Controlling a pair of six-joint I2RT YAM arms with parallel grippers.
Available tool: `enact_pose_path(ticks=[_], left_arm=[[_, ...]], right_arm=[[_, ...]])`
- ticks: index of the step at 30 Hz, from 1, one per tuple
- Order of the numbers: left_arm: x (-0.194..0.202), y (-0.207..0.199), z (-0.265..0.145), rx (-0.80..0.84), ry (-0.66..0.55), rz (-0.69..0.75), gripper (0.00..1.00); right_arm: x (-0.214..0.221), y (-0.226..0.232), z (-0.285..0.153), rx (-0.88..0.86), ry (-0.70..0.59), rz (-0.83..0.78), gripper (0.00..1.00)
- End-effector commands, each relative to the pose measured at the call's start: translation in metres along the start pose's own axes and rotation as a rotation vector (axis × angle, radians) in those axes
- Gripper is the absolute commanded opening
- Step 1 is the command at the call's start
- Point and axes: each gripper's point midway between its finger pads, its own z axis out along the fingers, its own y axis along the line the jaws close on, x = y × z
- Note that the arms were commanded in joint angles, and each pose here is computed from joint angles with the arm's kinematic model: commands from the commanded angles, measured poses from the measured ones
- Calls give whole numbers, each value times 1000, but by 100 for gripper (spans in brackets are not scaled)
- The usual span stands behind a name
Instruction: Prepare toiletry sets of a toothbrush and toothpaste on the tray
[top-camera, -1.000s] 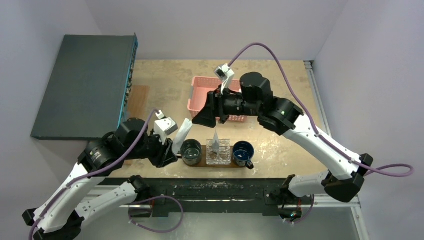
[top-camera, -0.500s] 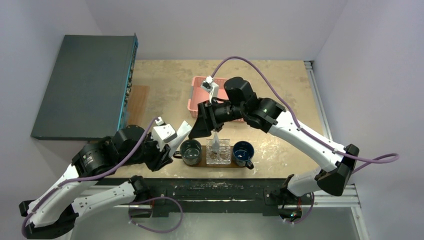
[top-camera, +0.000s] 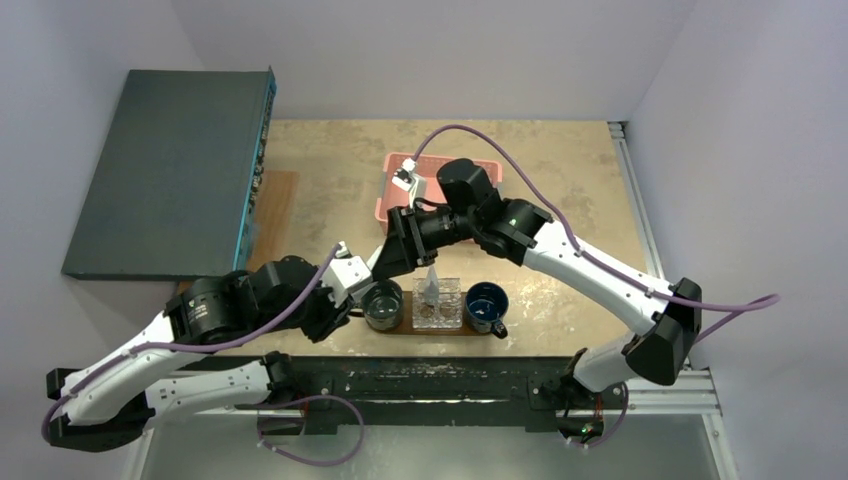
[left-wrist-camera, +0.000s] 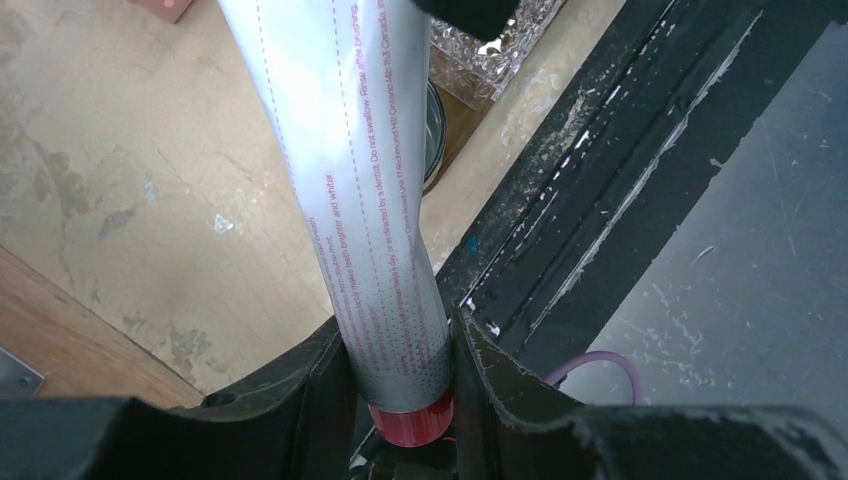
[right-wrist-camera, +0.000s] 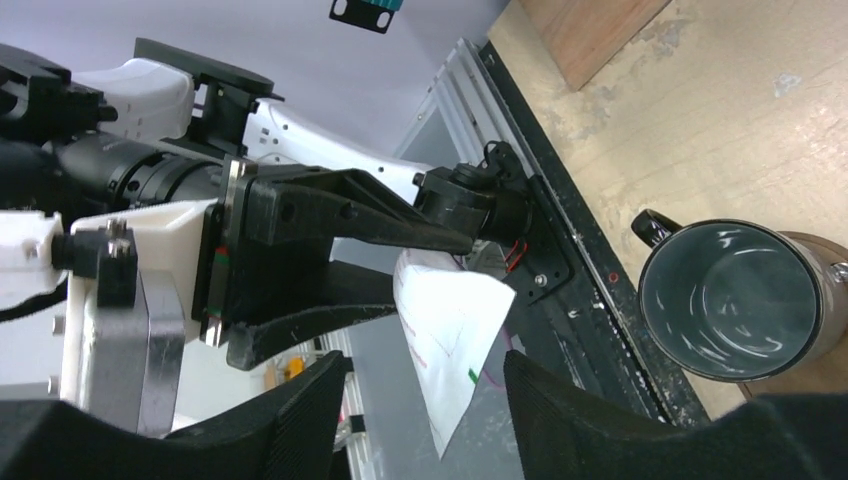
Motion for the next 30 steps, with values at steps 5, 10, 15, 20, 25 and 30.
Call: enact_pose_path(ticks=[5,10,15,20,25,30], left_arm=[[-17,8,-5,-56,-56,53,0],[-16,11,-7,-75,-60,57,0],[-16,9,-5,-66,-57,60,0],[-17,7,-3,-60,-53,66,0],[-17,6,-1,-56,-48,70,0],[-17,4,1,-53,-41,77,0]], right_arm=[[-9,5,4,-51,-15,7,53],[-11,5,7,-62,-10,12,44],[-9,2,10,-64,0,21,37],[-6,-2,12,-63,2,31,34],[-6,-6,15,-64,0,46,36],[-7,-8,18,-70,-10,64,35]])
